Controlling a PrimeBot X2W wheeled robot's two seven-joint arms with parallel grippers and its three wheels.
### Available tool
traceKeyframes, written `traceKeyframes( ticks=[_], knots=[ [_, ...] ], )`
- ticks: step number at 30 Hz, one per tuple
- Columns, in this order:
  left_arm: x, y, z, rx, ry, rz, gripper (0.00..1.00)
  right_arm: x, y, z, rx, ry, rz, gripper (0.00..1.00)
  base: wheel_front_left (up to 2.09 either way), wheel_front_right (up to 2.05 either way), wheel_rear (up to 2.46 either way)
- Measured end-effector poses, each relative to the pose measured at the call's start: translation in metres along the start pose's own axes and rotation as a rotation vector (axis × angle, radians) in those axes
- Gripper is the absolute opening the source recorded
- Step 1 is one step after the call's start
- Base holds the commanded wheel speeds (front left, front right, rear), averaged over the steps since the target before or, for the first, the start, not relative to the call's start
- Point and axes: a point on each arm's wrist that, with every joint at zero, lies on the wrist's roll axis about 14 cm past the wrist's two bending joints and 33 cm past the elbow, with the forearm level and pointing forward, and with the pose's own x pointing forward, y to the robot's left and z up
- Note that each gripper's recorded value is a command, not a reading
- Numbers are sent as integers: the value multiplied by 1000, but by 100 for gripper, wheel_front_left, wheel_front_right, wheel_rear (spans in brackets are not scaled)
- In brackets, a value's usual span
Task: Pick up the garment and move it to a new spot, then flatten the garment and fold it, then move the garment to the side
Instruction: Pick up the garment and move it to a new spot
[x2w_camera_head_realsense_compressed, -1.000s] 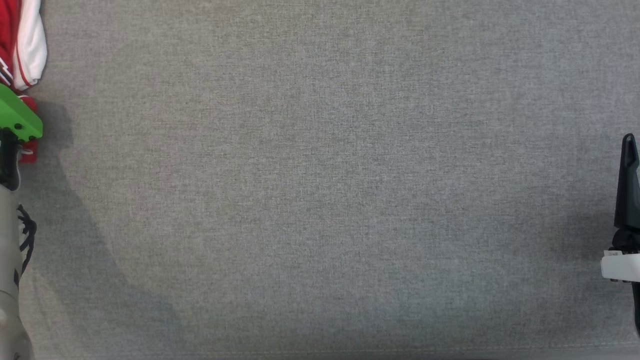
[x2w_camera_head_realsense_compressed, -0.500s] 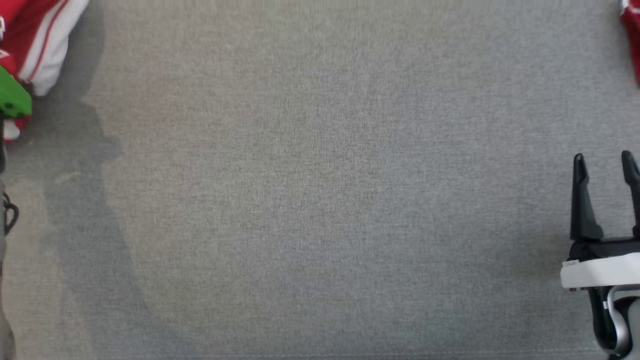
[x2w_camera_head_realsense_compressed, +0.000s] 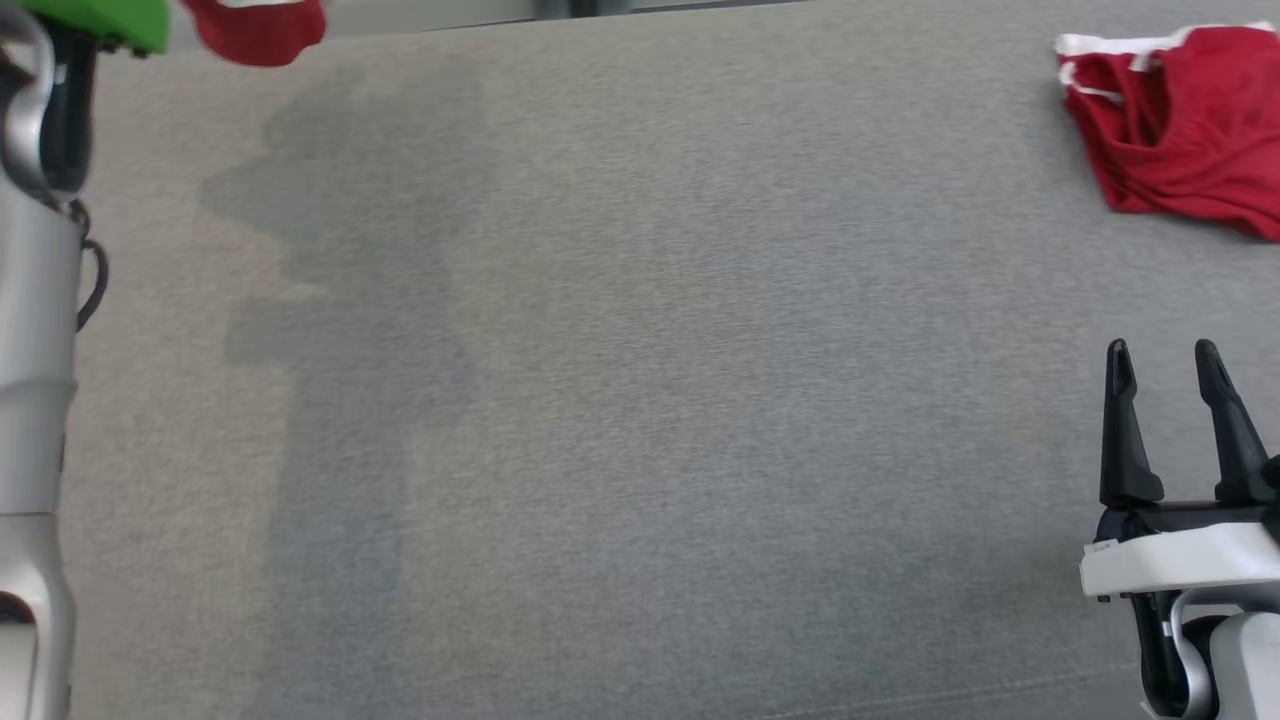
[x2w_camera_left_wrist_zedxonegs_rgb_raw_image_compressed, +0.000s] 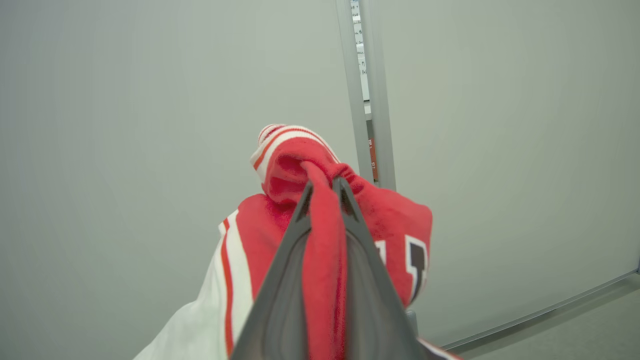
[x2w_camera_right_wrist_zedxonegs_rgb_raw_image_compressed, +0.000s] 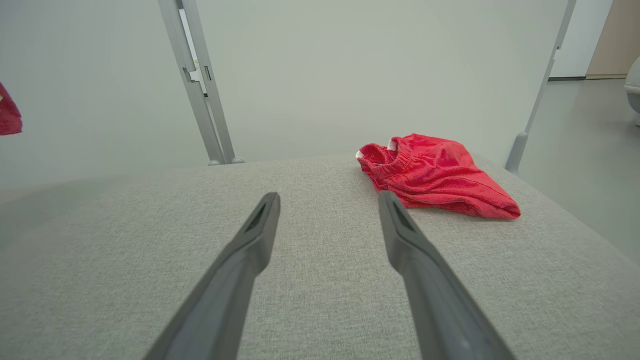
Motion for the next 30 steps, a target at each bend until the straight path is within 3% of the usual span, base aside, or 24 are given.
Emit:
traceKeyframes(
  ticks=[7,15,21,28,29,30],
  knots=[
    [26,-108,39,-89,-109,-229,0,-23,-22,11,14,-21,-93,100,0,0,0],
    [11,-215,15,-239,-49,-422,0,-48,-45,19,31,-35,-191,100,0,0,0],
    [-29,-257,-55,-332,131,-469,0,-53,-51,22,39,-41,-221,100,0,0,0],
    [-96,-272,-142,-342,363,-461,0,-50,-46,16,51,-26,-211,100,0,0,0],
    [-108,-275,-153,-356,405,-459,25,-49,-44,16,53,-26,-206,100,0,0,0],
    [-117,-277,-160,-355,431,-463,82,-49,-43,15,55,-26,-202,100,0,0,0]
  ],
)
